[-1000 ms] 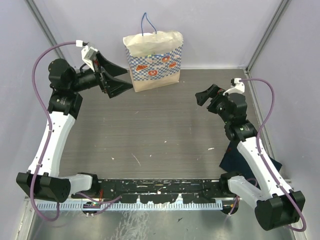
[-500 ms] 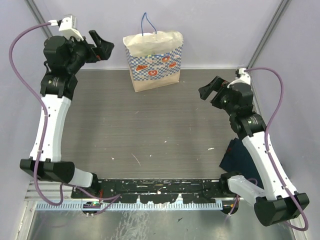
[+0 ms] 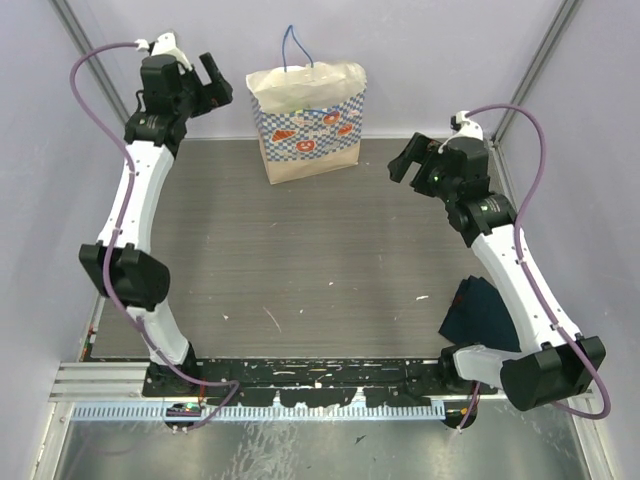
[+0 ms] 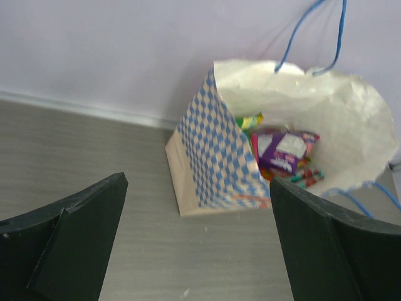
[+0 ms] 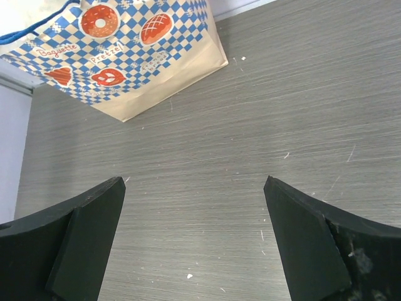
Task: Take the snacks out of the paper bag
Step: Move the paper bag to the center of the board.
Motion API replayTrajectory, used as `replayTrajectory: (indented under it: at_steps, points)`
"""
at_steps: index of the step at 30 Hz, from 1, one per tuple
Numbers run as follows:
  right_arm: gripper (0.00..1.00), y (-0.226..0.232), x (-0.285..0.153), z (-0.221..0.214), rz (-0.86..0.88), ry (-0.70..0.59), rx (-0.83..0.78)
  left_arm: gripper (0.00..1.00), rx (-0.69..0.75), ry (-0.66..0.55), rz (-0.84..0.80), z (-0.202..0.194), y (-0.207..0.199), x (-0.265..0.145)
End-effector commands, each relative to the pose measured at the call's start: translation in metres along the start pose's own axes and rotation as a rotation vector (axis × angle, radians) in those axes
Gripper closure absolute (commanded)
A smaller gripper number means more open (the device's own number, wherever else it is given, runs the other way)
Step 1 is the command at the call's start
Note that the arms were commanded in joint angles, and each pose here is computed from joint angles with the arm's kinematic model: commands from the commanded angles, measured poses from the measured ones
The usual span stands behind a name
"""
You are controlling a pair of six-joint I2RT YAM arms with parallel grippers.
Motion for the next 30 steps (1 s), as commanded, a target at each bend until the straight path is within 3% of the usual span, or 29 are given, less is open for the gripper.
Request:
replayTrajectory:
  at_steps: [1, 6, 11, 15, 18, 20, 24, 29, 30]
  points:
    - [0.0, 0.029, -0.006, 0.02, 0.106, -0.081, -0.03, 0.01, 0.088, -0.111, 0.085, 0.032, -0.009, 0.023]
    - [0.0, 0.032, -0.004, 0.018, 0.085, -0.075, -0.069, 0.01, 0.187, -0.1, 0.112, 0.015, -0.027, 0.072]
    - [0.0, 0.029, 0.0, 0.018, 0.044, -0.069, -0.099, 0.01, 0.378, -0.042, 0.204, -0.033, -0.044, 0.111]
    - [0.0, 0.021, 0.005, 0.007, 0.028, -0.041, -0.113, 0.0, 0.389, -0.014, 0.23, -0.056, -0.044, 0.13]
    - [0.0, 0.013, 0.008, -0.005, 0.014, -0.012, -0.117, 0.07, 0.385, 0.001, 0.215, -0.062, -0.045, 0.131]
    - [0.0, 0.009, 0.01, -0.011, 0.007, 0.0, -0.117, 0.23, 0.382, 0.01, 0.2, -0.064, -0.045, 0.13]
    - [0.0, 0.005, 0.01, -0.018, 0.001, 0.021, -0.117, 0.45, 0.366, 0.003, 0.178, -0.059, -0.048, 0.118]
    - [0.0, 0.005, 0.0, -0.016, 0.004, 0.028, -0.126, 0.94, 0.325, 0.0, 0.144, -0.049, -0.052, 0.093]
    - [0.0, 0.006, -0.002, -0.016, 0.005, 0.032, -0.129, 1.0, 0.318, 0.004, 0.128, -0.049, -0.054, 0.087]
Point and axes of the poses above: each gripper's point midway between its finger pads, its own x axis out along the fingers, its own y axis along the line the jaws close on, z = x × y, the point moved 6 cm from there along -x, back along the fingers, and after that the axes turned 6 degrees about x, right-handed, at the moved point
